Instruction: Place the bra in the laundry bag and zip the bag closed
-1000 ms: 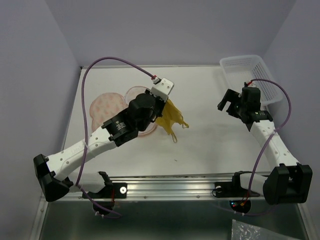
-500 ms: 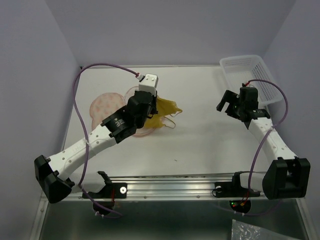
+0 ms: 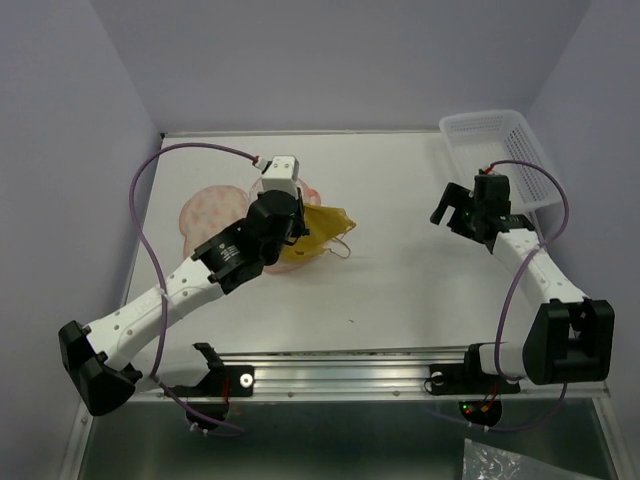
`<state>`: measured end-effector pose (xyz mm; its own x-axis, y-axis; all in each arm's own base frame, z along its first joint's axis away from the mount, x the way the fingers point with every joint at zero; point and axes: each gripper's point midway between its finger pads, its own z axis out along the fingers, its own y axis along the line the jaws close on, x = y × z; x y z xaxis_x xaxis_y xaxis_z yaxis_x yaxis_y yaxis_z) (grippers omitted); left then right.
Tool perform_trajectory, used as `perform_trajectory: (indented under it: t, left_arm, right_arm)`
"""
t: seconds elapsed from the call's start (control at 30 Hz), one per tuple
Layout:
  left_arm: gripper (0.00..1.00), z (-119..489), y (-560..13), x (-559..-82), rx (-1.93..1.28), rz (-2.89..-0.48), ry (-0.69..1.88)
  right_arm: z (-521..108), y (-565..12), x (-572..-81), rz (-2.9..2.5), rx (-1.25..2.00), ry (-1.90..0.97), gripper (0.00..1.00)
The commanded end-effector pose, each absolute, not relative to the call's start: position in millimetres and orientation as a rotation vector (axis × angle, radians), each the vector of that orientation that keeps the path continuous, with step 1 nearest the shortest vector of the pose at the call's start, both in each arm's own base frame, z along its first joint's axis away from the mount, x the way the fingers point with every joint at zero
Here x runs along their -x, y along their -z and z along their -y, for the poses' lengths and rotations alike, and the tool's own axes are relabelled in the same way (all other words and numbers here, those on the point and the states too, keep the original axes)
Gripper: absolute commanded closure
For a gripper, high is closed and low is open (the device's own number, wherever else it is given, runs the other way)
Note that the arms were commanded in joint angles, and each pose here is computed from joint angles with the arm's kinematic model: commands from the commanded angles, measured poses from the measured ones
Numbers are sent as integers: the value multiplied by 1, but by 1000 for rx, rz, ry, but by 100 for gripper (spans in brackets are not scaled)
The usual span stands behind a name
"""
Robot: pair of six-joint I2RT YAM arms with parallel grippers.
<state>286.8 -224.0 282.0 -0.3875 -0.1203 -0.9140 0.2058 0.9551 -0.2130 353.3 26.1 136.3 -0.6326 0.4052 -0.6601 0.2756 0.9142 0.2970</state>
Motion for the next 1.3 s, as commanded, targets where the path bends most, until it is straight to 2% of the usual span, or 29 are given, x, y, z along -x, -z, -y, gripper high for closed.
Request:
perform_trajectory:
  t: [0.0, 0.23, 0.4, 0.93, 1.27]
  left_arm:
    - [100, 212, -308, -296, 46, -1839, 384]
    - [100, 208, -310, -313, 88, -1830, 414]
    - [100, 186, -290, -338, 176, -1857, 362]
    - [100, 170, -262, -452, 227, -1836, 327]
    - [100, 168, -231, -508, 100, -1842, 314]
  right_arm:
    - [-27, -142, -361, -2257, -465, -229, 0]
    - [-26, -140, -361, -2259, -465, -224, 0]
    - [-26, -136, -363, -2271, -468, -219, 0]
    - [-19, -119, -369, -2317, -463, -152, 0]
    - [-11, -115, -372, -2326, -453, -92, 0]
